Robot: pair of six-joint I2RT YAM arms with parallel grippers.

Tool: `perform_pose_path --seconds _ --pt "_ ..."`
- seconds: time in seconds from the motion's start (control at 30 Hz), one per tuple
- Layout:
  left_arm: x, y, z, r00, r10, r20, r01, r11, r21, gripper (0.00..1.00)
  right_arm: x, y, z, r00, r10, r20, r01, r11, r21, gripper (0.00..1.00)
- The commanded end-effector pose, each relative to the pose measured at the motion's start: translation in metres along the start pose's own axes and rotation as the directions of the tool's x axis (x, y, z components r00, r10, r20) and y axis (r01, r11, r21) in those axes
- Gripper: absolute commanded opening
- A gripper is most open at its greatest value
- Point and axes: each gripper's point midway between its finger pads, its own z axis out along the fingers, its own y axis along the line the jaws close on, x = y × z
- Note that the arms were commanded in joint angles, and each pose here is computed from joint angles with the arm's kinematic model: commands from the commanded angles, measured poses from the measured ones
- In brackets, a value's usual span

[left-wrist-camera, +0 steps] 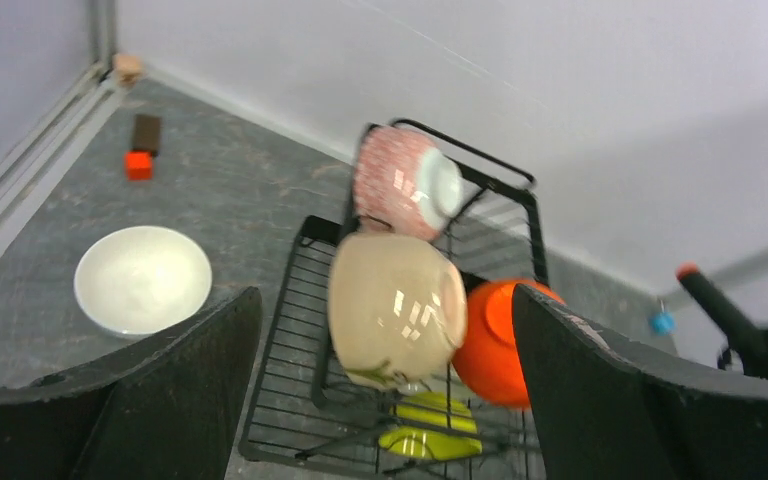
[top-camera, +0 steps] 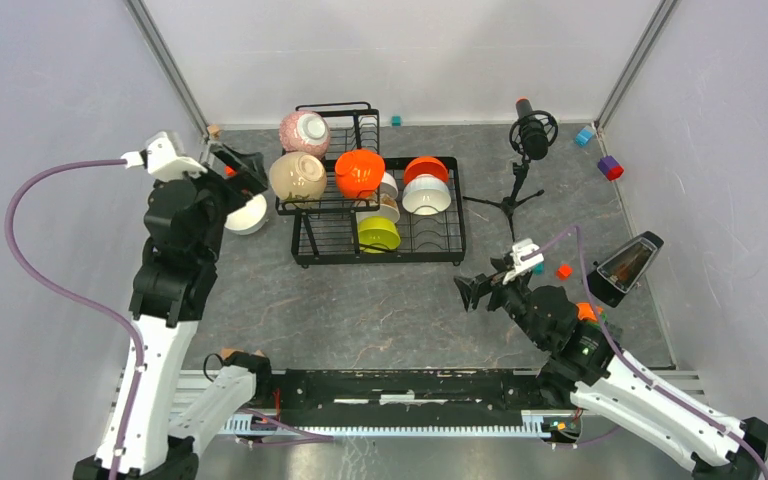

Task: Unload the bowls from the dish rack
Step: Place the bowl at the center of the board, then pick up the bowl from the dish rack.

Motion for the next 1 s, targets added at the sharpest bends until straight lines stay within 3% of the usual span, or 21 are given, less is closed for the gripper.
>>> perform_pose_path --seconds 0.0,0.17,0.27,0.47,0.67,0.77,0.97 --pt "0.004 -0.027 -0.020 0.975 0.223 0.025 -0.224 0.960 0.166 1.00 -0.073 0.017 0.006 0.979 -0.011 0.204 0.022 0.998 -0.052 0.96" --pt "0.022 -0.032 -0.037 0.967 0.252 0.018 -0.248 0.933 0.261 1.00 -0.088 0.027 0.031 0.994 -0.070 0.087 0.072 0.997 -0.018 0.98" --pt "0.020 -0.024 -0.048 0.976 0.201 0.087 -0.217 0.938 0.269 1.00 -0.087 0.020 0.048 0.997 -0.082 0.011 0.081 0.994 0.071 0.98" --pt "0.020 -0.021 -0.073 0.974 0.147 0.173 -0.199 0.918 0.342 1.00 -0.088 0.005 0.066 0.985 -0.167 0.036 0.158 0.972 0.175 0.98" --pt "0.027 -0.009 -0.078 0.969 0.130 0.212 -0.197 0.923 0.330 1.00 -0.095 -0.032 0.064 0.957 -0.278 0.083 0.227 0.895 0.385 0.97" --pt "0.034 -0.001 -0.078 0.967 0.108 0.229 -0.180 0.930 0.321 1.00 -0.101 -0.034 0.068 0.939 -0.328 0.103 0.261 0.875 0.408 0.95" --pt "0.045 0.009 -0.083 0.964 0.111 0.243 -0.189 0.926 0.326 1.00 -0.095 -0.027 0.107 0.912 -0.409 -0.001 0.388 0.863 0.323 0.89"
